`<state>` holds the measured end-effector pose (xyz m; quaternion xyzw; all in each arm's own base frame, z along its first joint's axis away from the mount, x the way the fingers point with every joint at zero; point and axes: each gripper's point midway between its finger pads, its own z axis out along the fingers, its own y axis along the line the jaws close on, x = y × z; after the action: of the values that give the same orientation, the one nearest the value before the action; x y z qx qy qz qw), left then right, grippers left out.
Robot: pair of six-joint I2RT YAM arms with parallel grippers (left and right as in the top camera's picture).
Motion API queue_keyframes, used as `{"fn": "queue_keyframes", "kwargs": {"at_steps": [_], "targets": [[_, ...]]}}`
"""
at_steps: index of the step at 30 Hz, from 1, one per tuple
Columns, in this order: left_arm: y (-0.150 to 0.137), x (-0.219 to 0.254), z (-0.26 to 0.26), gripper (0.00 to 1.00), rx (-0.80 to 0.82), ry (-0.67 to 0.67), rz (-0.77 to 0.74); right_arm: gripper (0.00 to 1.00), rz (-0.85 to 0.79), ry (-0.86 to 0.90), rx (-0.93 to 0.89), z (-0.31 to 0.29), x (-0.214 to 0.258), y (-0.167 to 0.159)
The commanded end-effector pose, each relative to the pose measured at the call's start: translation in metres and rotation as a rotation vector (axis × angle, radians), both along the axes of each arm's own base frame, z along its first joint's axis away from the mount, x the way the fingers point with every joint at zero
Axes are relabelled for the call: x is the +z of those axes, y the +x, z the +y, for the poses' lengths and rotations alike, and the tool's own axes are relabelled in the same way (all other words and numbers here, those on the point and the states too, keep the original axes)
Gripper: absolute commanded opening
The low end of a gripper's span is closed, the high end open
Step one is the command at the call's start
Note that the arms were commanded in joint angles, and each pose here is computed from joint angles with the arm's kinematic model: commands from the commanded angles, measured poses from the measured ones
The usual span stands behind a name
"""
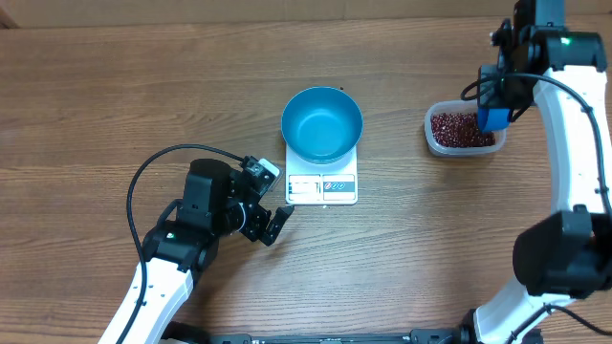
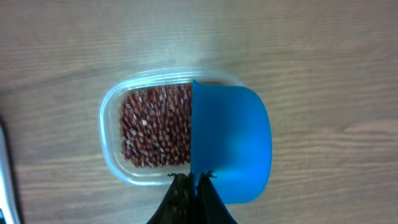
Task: Scoop item into bowl and weigh 150g on scale
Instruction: 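Lower the blue scoop into the red beans with the right gripper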
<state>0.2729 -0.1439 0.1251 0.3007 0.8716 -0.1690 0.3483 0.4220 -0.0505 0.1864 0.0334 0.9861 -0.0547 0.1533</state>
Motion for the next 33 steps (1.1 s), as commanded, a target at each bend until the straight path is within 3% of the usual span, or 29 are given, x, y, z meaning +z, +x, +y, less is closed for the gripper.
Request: {"fn": "queue_keyframes", "kwargs": {"at_steps": [1, 10, 21, 33], "targets": [[0.0, -0.004, 0.002, 1.0, 0.024, -0.006, 0.018, 0.04, 0.074, -0.02, 0.003, -0.003, -0.022, -0.003], [0.0, -0.004, 0.002, 1.0, 0.024, -0.006, 0.018, 0.04, 0.079, -0.019, -0.021, -0.005, -0.047, 0.015], [0.0, -0.004, 0.002, 1.0, 0.024, -0.006, 0.018, 0.04, 0.162, 0.034, 0.017, 0.015, -0.071, -0.002], [0.0, -0.004, 0.002, 0.99, 0.024, -0.006, 0.018, 0.04, 0.174, 0.245, 0.089, 0.066, -0.08, -0.006]]}}
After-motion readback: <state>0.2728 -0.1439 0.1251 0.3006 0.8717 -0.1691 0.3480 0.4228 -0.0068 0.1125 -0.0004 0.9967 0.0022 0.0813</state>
